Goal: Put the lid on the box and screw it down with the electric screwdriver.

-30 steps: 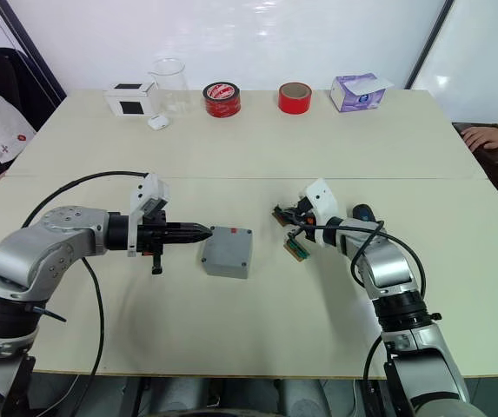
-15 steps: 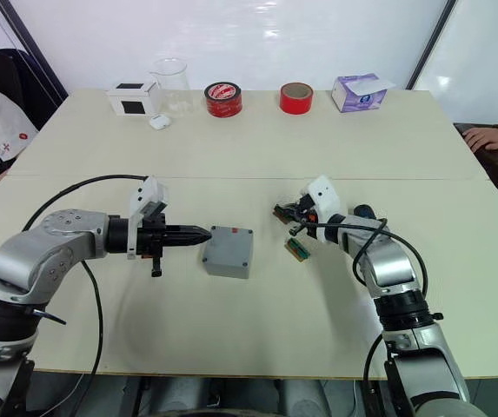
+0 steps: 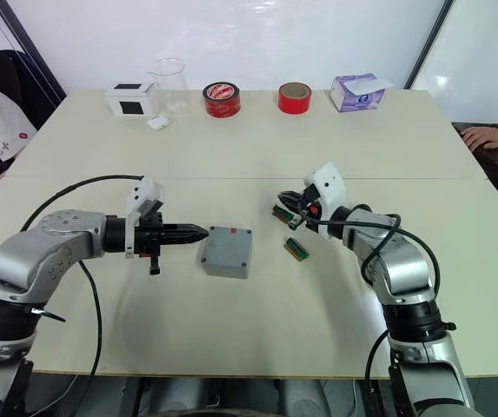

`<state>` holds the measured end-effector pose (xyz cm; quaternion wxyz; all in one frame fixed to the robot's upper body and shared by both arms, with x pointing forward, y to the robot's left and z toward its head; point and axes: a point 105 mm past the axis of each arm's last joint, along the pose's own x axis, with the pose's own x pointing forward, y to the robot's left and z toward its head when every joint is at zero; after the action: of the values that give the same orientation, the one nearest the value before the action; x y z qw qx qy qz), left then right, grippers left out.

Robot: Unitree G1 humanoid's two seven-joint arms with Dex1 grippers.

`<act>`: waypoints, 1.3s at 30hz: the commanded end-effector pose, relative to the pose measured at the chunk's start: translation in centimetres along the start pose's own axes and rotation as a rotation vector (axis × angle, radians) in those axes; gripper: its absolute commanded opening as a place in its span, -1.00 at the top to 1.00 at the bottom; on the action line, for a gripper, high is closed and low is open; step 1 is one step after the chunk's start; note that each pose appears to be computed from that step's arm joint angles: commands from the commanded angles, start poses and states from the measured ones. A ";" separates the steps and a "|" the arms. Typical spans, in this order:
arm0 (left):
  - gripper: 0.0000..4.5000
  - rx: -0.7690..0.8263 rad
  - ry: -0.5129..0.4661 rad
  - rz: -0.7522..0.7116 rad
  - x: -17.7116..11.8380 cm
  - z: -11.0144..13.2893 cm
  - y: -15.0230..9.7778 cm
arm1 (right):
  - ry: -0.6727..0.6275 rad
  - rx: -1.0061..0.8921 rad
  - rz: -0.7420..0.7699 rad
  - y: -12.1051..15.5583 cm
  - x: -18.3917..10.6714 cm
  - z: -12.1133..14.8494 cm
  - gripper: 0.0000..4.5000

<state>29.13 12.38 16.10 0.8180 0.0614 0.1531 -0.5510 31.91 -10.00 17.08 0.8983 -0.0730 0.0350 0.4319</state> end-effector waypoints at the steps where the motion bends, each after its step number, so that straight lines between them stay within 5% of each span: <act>1: 1.00 0.013 -0.015 0.001 -0.7 0.7 -0.2 | -0.008 -0.012 0.109 2.8 -0.1 0.7 0.97; 38: 1.00 0.003 -0.018 -0.026 -0.1 0.9 -1.2 | 0.081 0.017 0.116 3.5 1.2 -2.5 0.97; 39: 1.00 0.003 -0.019 -0.027 -0.1 0.9 -1.2 | 0.077 0.019 0.111 3.5 1.3 -2.4 0.86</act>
<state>28.46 12.07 16.25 0.8154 0.0511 0.1601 -0.5540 29.88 -7.67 13.11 0.8711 -0.0785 0.1027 0.4737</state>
